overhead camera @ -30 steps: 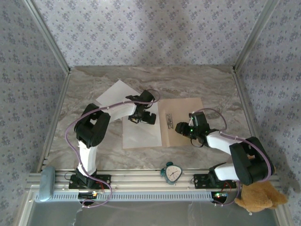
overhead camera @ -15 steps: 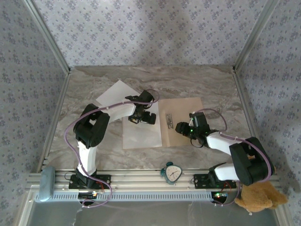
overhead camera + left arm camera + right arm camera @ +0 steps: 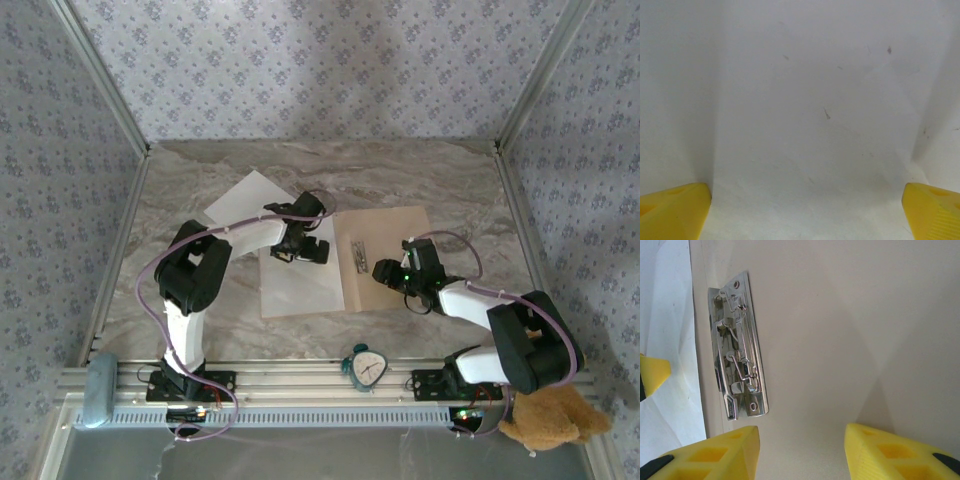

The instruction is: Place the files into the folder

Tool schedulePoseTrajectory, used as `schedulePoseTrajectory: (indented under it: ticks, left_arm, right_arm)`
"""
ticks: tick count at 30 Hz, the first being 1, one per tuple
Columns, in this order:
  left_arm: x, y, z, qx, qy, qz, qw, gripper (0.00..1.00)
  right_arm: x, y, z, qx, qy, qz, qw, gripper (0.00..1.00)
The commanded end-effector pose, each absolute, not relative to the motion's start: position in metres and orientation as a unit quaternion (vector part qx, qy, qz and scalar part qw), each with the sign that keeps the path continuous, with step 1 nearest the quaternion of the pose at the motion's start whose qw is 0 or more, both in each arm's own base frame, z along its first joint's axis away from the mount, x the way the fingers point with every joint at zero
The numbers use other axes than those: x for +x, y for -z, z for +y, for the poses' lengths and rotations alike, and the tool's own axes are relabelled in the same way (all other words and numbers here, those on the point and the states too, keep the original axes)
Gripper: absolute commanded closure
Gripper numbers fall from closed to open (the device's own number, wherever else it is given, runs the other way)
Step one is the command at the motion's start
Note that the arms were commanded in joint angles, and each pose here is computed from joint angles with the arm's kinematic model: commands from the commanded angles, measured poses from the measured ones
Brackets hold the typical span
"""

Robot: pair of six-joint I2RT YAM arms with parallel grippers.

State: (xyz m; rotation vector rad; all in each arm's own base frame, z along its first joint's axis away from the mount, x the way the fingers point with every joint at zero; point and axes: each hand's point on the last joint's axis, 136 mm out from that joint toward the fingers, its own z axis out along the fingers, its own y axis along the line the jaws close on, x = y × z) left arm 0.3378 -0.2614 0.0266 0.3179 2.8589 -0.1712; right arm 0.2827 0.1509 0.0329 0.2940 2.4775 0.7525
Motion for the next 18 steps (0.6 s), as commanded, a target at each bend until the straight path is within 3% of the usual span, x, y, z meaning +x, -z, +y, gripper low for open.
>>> schedulePoseTrajectory:
  ticks: [1, 18]
  left_arm:
    - [0.328, -0.03, -0.243, 0.094, 0.039, 0.988, 0.112, 0.01]
    - [0.325, -0.033, -0.256, 0.114, 0.073, 0.985, 0.111, 0.01]
  right_arm:
    - [0.264, -0.008, 0.14, 0.128, -0.245, 0.934, 0.228, 0.5]
    - [0.265, -0.008, 0.141, 0.127, -0.245, 0.934, 0.228, 0.5]
